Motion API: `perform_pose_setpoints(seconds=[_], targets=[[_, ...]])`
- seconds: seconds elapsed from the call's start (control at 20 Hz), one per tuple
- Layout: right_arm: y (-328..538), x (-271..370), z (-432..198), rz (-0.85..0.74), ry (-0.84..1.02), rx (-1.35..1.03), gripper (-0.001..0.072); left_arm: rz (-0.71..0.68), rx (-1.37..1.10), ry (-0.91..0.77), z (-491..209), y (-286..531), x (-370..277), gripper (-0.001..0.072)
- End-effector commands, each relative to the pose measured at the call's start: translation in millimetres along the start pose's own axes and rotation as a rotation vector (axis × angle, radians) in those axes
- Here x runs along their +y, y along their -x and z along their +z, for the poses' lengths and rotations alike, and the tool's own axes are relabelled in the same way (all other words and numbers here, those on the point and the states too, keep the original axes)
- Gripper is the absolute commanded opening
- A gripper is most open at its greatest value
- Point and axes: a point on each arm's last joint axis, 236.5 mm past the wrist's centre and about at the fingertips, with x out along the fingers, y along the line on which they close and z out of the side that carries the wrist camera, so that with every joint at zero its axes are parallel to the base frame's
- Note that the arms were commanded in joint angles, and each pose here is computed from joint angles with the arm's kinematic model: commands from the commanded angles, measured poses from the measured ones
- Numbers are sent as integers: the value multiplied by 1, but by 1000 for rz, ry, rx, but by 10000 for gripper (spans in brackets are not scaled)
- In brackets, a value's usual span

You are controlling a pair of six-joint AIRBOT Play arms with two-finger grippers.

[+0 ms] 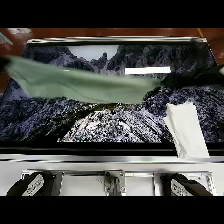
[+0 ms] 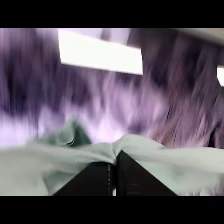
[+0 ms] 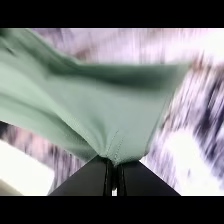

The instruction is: Fold the shirts.

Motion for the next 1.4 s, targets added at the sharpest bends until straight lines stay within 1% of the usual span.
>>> perform_pose_setpoints(seconds=[0.0, 0.1, 0.2, 0.25, 0.35, 0.5, 0.6, 0.75, 0.8, 0.9, 1.0, 1.1, 1.2, 1.35], targets=[[192, 93, 104, -146, 328, -608, 73, -19, -462, -333, 137, 147, -126, 47], [286, 126, 109, -260, 413, -859, 72, -11, -585, -445, 154, 202, -170, 47], [344, 141, 91, -345, 408, -981, 72, 42, -653, -506, 153, 240, -189, 47], [358, 141, 78, -374, 381, -990, 73, 89, -654, -509, 148, 252, -188, 47], [366, 136, 48, -423, 343, -936, 73, 195, -581, -493, 126, 262, -173, 46], [349, 117, 3, -483, 298, -746, 73, 304, -368, -491, 80, 255, -143, 47], [331, 97, -24, -524, 258, -590, 73, 319, -246, -465, 55, 243, -127, 47], [310, 60, -49, -604, 183, -394, 73, 314, -160, -420, 40, 220, -107, 47], [301, 47, -54, -625, 157, -326, 73, 312, -115, -407, 32, 207, -96, 46], [266, 22, -66, -617, 90, -137, 73, 303, -4, -343, 8, 176, -67, 47], [209, 0, -80, -546, 18, 66, 73, 290, 144, -252, -30, 136, -31, 47], [144, -23, -92, -462, -44, 208, 73, 275, 278, -153, -72, 92, 7, 47], [73, -56, -98, -408, -96, 269, 72, 244, 349, -80, -102, 49, 38, 47], [-29, -105, -83, -351, -172, 213, 72, 204, 399, 12, -136, -28, 76, 47]])
